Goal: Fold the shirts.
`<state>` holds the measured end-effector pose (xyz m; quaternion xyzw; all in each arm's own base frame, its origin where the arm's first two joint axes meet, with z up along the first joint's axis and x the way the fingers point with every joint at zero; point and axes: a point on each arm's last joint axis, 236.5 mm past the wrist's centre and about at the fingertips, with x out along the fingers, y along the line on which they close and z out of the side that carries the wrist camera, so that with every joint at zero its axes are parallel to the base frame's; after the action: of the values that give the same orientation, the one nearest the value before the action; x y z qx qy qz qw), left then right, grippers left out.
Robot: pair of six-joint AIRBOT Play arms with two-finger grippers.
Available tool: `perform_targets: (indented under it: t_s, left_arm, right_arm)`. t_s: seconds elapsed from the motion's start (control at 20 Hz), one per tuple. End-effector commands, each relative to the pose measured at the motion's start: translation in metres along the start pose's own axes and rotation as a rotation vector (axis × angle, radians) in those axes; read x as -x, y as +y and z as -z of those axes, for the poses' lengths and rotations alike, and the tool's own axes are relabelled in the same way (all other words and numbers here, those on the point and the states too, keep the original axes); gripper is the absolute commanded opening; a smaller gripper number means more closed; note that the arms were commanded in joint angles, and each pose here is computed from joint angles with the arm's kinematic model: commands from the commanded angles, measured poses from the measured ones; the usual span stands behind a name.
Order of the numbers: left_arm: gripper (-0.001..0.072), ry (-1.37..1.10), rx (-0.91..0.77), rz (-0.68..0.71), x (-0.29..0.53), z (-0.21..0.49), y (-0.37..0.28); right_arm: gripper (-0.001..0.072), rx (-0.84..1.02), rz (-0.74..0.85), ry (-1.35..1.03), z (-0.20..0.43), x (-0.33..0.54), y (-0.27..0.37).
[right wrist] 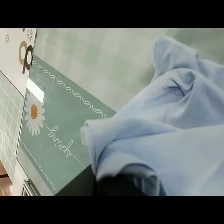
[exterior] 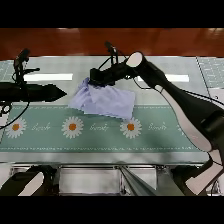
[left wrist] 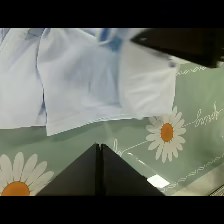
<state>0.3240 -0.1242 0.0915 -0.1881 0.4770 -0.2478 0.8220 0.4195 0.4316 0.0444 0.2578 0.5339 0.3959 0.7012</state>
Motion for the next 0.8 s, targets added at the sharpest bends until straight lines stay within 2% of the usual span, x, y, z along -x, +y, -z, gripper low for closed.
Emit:
perform_targets:
  t_s: [0.0, 0.1, 0.2, 0.35, 0.5, 0.6, 0.75]
  left_arm:
    - [0.0020, -0.008, 0.006, -0.006, 0.003, 0.002, 0.003]
    - [0.0020, -0.008, 0.006, -0.007, 0.003, 0.002, 0.004]
    - [0.0020, -0.035, 0.008, -0.016, 0.003, -0.005, 0.006]
    - [0.0020, -0.122, 0.024, -0.049, 0.006, -0.029, 0.018]
    - [0.0020, -0.222, 0.057, -0.081, 0.044, -0.061, 0.033]
    - [0.0020, -0.304, 0.088, -0.091, 0.081, -0.082, 0.041]
    - [0.0020, -0.441, 0.145, -0.091, 0.125, -0.097, 0.047]
  right_arm:
    - [0.0022, -0.064, -0.046, 0.016, 0.004, -0.040, -0.004]
    - [0.0030, -0.096, -0.061, 0.029, 0.007, -0.047, -0.007]
    - [0.0410, -0.084, -0.079, 0.068, 0.018, -0.049, -0.004]
    - [0.0400, -0.090, -0.100, 0.149, 0.022, -0.014, -0.002]
    - [0.0389, -0.052, -0.053, 0.219, 0.016, 0.082, -0.011]
    - [0.0388, 0.020, 0.173, 0.218, 0.018, 0.167, -0.039]
    - [0.0392, 0.057, 0.715, 0.017, 0.011, 0.316, -0.097]
